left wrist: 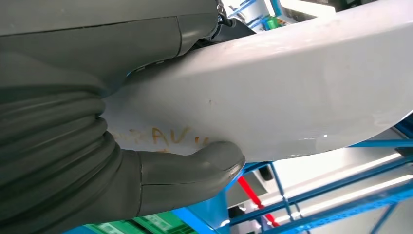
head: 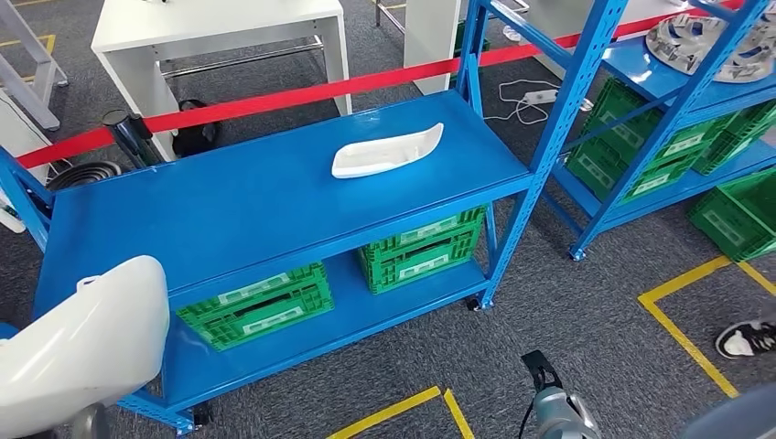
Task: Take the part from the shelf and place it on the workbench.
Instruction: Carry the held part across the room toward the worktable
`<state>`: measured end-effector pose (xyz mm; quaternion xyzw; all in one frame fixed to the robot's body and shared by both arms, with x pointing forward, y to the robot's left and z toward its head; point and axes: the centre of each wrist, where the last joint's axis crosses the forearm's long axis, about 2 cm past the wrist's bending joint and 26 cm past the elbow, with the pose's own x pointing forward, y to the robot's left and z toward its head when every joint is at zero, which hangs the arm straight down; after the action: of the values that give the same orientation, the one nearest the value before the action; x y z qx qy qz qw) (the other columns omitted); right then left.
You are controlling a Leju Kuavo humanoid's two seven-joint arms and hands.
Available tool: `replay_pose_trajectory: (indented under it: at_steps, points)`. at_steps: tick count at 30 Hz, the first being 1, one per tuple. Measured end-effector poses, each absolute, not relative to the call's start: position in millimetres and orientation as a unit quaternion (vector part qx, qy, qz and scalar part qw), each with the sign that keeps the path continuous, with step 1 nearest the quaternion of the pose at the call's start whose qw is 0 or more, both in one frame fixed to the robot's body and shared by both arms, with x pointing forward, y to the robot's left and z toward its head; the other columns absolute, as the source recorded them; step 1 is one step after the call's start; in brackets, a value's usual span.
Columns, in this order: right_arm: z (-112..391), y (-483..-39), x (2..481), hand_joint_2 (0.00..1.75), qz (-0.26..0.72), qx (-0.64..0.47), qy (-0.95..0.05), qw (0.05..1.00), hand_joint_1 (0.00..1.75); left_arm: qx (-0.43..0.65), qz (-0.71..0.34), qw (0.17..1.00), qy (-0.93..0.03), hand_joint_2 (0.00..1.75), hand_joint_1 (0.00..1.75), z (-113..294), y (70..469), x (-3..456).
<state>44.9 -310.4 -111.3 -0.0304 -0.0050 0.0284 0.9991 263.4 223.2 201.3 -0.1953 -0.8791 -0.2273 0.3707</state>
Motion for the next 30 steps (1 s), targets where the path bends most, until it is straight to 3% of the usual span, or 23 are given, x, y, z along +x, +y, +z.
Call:
replay_pose_trajectory:
  at_steps: [9, 19, 30]
  points:
    - [-111, -327, 39, 0.00, 0.031, -0.043, 0.043, 0.998, 0.00, -0.199, -0.205, 0.373, -0.883, 1.75, 1.75, 204, 216, 283]
    - [-111, -331, 36, 0.00, -0.001, -0.049, -0.002, 0.999, 0.00, -0.219, -0.207, 0.379, -0.875, 1.75, 1.75, 192, 206, 284]
    - [-113, -324, 25, 0.00, 0.010, -0.035, 0.016, 0.999, 0.00, -0.219, -0.203, 0.388, -0.872, 1.75, 1.75, 186, 203, 287]
